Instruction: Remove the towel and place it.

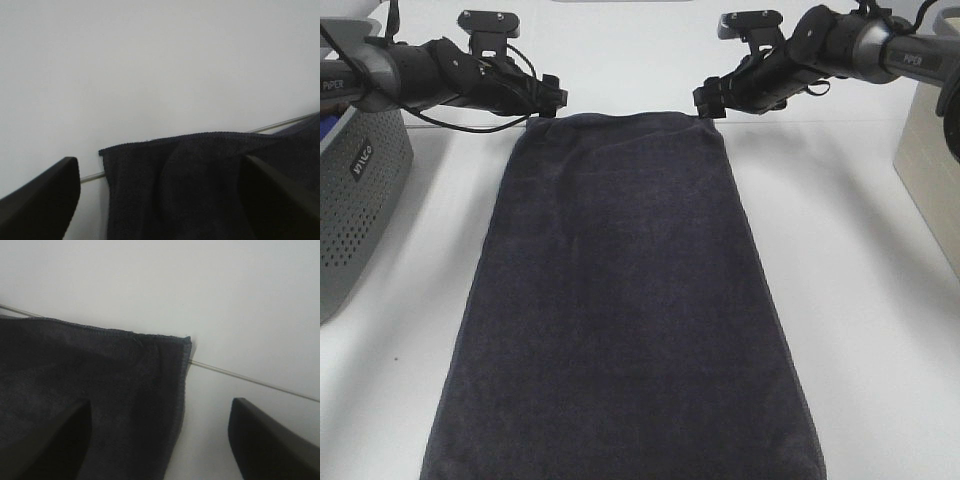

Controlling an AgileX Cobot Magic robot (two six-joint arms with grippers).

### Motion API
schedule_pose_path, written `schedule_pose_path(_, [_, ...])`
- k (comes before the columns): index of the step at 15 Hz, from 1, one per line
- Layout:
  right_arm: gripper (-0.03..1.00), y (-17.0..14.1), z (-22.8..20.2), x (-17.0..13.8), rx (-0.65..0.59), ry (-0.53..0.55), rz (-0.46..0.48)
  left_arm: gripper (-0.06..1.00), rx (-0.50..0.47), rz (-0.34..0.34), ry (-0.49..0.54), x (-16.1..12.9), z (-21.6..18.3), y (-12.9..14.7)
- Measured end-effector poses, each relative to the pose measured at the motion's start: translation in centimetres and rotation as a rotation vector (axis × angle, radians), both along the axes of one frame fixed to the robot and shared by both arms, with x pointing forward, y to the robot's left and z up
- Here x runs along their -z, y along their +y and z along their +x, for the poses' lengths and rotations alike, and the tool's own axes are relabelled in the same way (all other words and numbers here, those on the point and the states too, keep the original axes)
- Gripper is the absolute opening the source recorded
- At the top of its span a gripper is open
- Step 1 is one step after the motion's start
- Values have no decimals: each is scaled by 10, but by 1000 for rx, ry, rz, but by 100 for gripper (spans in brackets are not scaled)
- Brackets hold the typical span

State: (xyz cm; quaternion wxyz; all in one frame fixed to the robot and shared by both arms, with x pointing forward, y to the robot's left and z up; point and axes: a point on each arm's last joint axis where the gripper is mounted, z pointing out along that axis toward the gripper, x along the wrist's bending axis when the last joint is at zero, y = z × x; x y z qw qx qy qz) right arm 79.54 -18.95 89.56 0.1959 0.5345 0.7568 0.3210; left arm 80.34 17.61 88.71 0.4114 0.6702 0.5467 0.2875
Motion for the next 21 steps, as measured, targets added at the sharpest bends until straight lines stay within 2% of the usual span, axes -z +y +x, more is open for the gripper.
schedule_pose_path(2, [74, 0, -4, -15, -22, 17, -15, 81, 34, 7, 47, -3, -4, -2])
schedule_pose_path(4, [74, 0, -15, -44, -62, 77, -23, 81, 118, 32, 145, -24, -14, -6])
schedule_pose_path(6, [74, 0, -32, -78, -74, 163, -7, 81, 181, 34, 232, -77, -32, -7])
schedule_pose_path(8, [74, -5, -53, -123, -51, 227, -21, 81, 182, 23, 320, -130, -57, -3])
schedule_pose_path(9, [74, -9, -63, -142, -47, 239, -58, 81, 158, 15, 351, -160, -72, 1])
schedule_pose_path(10, [74, -14, -72, -162, -28, 239, -86, 81, 135, 40, 380, -183, -86, 7])
schedule_pose_path(12, [74, -23, -93, -191, 51, 297, -103, 81, 40, 141, 399, -223, -111, 26])
schedule_pose_path(14, [74, -33, -107, -216, 103, 301, -71, 81, -93, 208, 390, -250, -124, 60])
schedule_pose_path(16, [73, -45, -121, -246, 148, 255, -20, 81, -212, 206, 424, -263, -133, 106])
schedule_pose_path(18, [73, -58, -139, -275, 183, 196, 5, 81, -280, 165, 432, -269, -141, 140])
schedule_pose_path(21, [73, -63, -187, -299, 186, 187, 4, 81, -239, 120, 505, -265, -175, 141])
